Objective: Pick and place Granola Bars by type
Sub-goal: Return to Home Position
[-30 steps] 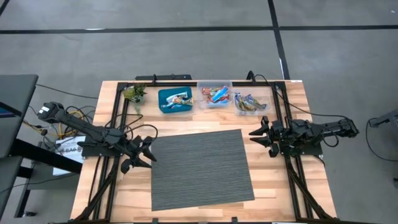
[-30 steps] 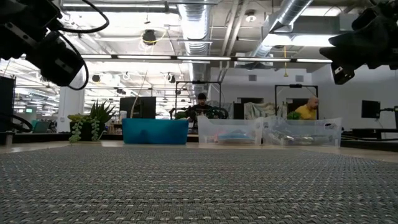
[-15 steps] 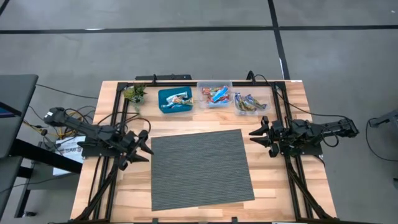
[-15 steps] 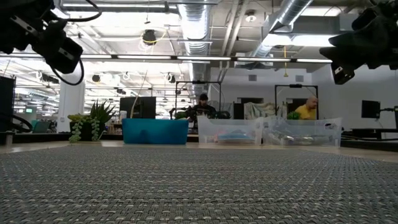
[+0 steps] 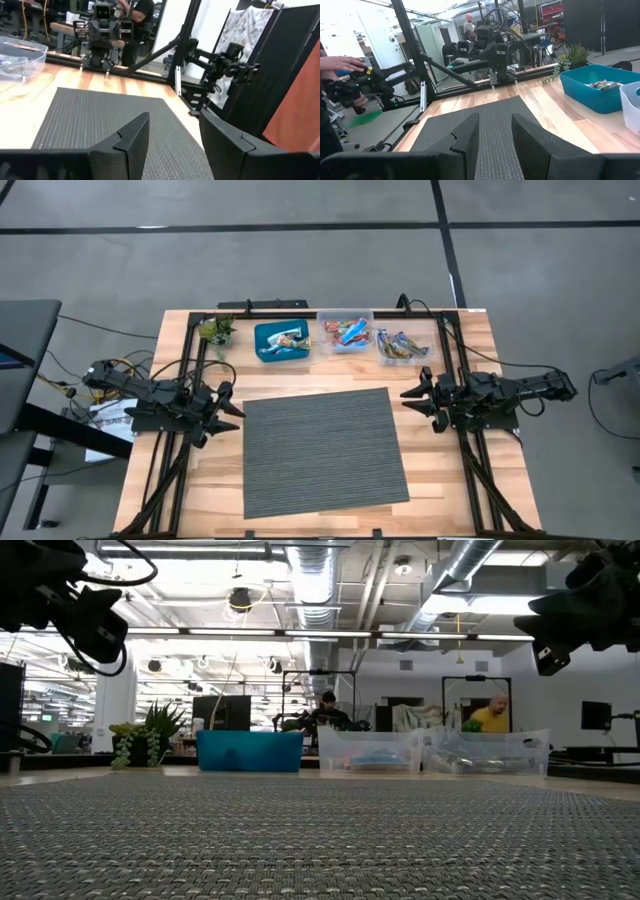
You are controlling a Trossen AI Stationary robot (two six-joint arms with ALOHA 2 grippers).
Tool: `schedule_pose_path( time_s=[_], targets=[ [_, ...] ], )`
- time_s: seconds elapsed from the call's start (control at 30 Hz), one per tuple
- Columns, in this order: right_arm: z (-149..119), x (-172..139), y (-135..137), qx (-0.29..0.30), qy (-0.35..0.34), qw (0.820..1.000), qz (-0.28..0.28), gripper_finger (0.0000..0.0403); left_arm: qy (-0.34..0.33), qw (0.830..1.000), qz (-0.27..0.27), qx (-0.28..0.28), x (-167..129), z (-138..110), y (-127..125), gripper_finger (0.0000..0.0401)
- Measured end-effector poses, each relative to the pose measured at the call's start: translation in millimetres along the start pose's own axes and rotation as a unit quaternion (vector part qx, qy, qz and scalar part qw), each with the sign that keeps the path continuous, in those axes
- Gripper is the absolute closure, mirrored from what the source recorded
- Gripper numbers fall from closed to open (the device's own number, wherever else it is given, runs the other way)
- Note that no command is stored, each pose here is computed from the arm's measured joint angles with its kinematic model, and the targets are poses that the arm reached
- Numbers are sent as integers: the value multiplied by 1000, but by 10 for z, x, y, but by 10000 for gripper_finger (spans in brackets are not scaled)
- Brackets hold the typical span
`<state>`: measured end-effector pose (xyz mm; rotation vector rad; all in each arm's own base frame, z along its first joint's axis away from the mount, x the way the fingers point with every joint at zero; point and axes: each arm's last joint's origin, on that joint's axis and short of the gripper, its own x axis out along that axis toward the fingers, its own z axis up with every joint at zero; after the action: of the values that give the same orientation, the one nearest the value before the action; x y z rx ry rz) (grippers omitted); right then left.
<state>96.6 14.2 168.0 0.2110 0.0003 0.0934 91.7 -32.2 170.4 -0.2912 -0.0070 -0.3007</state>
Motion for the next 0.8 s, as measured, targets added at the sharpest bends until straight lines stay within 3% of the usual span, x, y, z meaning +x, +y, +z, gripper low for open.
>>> schedule_pose_path(
  time_s=[0.8],
  targets=[
    [-1, 0, 0, 0, 1, 1000, 0, 295, 4, 1000, 2, -7, 4, -11, 3, 236]
  ],
)
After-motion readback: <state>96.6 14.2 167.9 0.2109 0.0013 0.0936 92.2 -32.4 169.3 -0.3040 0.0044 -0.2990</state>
